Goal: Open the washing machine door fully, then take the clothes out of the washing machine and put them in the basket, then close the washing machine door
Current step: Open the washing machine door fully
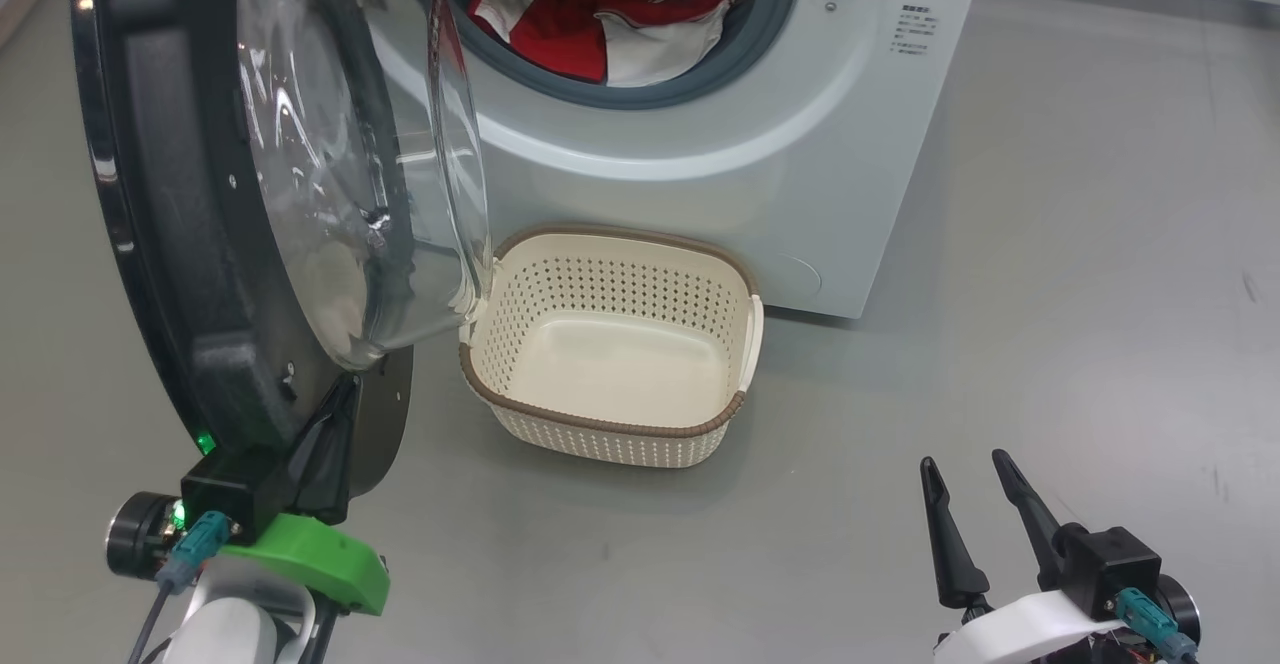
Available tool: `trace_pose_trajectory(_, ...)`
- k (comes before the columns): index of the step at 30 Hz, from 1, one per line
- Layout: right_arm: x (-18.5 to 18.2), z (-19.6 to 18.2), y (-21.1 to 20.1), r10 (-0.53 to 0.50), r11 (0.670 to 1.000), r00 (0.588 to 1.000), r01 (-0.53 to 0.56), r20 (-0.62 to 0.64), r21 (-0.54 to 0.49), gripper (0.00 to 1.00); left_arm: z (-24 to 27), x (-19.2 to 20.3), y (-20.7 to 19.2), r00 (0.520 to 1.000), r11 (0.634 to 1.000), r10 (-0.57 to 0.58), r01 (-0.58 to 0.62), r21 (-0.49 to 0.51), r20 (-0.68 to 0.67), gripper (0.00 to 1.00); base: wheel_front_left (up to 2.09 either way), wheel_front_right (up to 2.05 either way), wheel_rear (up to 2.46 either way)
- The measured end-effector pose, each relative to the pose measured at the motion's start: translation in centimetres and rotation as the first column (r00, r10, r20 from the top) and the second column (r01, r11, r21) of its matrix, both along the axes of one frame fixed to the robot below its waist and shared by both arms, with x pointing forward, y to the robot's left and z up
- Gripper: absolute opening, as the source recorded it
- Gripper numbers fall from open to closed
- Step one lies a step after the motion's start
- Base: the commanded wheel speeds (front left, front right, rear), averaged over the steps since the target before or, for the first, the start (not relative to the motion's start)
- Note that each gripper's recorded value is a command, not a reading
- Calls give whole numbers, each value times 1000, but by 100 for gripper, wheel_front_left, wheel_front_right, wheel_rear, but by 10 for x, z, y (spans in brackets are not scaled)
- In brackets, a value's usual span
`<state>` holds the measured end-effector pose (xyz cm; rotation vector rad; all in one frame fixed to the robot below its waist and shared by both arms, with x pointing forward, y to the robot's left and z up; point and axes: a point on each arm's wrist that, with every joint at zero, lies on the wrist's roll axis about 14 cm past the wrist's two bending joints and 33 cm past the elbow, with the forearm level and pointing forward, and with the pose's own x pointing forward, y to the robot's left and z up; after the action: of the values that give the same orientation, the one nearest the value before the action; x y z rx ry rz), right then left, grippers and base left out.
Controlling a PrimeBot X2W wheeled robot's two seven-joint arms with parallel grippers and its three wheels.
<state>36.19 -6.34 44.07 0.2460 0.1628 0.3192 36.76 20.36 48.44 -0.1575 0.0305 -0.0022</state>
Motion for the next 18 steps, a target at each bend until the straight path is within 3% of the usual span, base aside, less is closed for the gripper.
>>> trace_pose_trajectory(9,2,-6,25,83,997,996,-83,-15,4,100,-5,-18,39,991,991,130,-130,-10,-14,0,0,0,0)
trace_pose_trajectory(18,7,-11,47,148,989,989,-147,-25,17,100,-10,-35,93,956,956,292,-293,-10,-34,0,0,0,0)
